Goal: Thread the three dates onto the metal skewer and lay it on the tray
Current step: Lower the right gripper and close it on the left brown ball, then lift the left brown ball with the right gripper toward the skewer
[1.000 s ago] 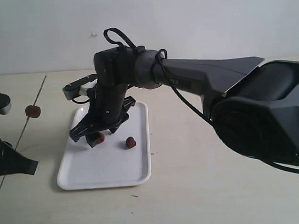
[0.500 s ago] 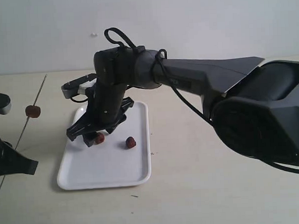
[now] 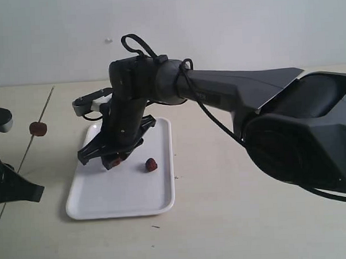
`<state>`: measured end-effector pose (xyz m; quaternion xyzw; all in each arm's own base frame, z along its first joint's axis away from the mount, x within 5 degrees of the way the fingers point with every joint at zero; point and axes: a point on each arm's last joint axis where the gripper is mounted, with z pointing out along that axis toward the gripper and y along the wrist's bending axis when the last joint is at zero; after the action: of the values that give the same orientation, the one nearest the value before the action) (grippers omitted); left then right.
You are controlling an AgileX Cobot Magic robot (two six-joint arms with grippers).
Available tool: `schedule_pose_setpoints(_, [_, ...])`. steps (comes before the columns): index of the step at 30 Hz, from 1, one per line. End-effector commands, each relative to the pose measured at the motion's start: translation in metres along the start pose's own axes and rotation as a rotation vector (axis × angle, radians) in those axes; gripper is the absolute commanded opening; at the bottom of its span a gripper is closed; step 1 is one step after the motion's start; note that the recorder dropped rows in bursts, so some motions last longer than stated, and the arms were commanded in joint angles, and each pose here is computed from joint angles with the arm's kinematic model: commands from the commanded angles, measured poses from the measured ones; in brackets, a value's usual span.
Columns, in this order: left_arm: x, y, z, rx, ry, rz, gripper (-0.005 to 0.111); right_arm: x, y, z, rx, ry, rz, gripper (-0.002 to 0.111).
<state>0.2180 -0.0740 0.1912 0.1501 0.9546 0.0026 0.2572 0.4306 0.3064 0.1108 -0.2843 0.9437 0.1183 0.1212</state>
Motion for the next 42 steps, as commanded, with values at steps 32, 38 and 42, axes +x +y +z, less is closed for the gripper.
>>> schedule_pose_setpoints(32, [0.016, -0.006, 0.006, 0.065, -0.005, -0.132, 0.0, -0.04, -0.018, -0.074, -0.024, -0.379, 0.342, 0.023])
schedule_pose_setpoints(38, [0.024, -0.008, 0.009, 0.082, 0.001, -0.166, 0.0, -0.051, -0.017, -0.091, -0.068, -0.51, 0.424, 0.023])
schedule_pose_setpoints(42, [0.021, -0.009, 0.009, 0.098, -0.027, -0.2, 0.0, -0.056, -0.012, -0.095, -0.144, -0.563, 0.456, 0.023])
